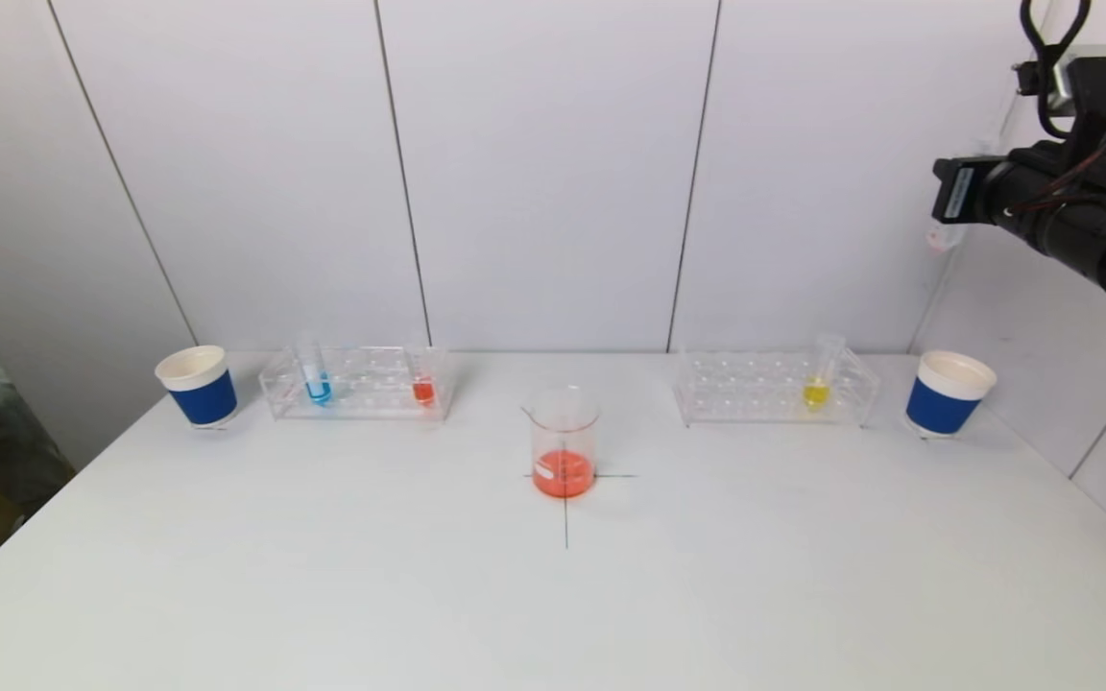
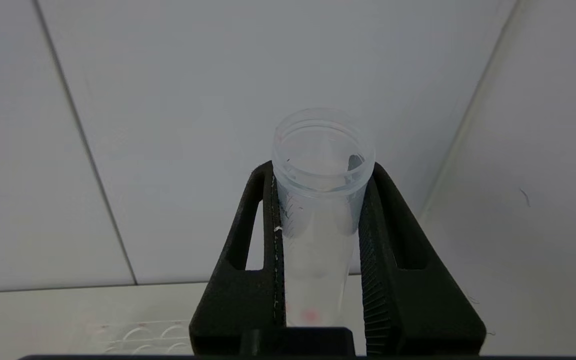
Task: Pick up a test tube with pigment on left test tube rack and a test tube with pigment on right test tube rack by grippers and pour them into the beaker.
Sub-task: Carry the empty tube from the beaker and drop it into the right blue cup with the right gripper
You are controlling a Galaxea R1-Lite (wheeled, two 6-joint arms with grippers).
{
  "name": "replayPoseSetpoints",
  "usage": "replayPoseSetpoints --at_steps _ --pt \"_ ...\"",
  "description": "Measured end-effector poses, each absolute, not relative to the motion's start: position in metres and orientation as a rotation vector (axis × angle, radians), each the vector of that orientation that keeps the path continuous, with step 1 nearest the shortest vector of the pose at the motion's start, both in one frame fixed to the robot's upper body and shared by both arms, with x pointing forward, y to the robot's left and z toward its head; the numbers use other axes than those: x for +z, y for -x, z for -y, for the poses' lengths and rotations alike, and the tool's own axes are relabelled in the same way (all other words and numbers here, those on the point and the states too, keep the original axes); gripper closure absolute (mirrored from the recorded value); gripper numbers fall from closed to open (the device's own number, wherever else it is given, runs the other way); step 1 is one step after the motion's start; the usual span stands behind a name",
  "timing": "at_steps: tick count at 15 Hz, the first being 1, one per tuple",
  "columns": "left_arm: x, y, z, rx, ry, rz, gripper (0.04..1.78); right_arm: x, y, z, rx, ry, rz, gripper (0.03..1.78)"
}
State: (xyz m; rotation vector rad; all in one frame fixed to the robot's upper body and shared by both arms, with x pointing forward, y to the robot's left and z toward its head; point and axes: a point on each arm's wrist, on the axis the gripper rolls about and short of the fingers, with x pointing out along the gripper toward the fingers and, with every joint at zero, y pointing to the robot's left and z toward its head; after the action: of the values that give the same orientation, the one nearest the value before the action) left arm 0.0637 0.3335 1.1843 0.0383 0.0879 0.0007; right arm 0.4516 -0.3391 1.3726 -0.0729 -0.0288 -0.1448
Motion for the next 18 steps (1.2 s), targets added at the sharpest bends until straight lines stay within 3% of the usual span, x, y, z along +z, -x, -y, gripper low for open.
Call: replayPoseSetpoints --at_steps 8,18 --pt "1.184 -0.064 -0.334 0.001 -0.038 -0.088 0.06 1.346 -0.457 0.426 -0.284 0.034 -0.032 1.33" --pt "1.184 -0.064 -0.334 0.000 -0.039 -0.088 0.06 1.286 -0.484 0.444 -0.308 0.016 -0.054 1.33"
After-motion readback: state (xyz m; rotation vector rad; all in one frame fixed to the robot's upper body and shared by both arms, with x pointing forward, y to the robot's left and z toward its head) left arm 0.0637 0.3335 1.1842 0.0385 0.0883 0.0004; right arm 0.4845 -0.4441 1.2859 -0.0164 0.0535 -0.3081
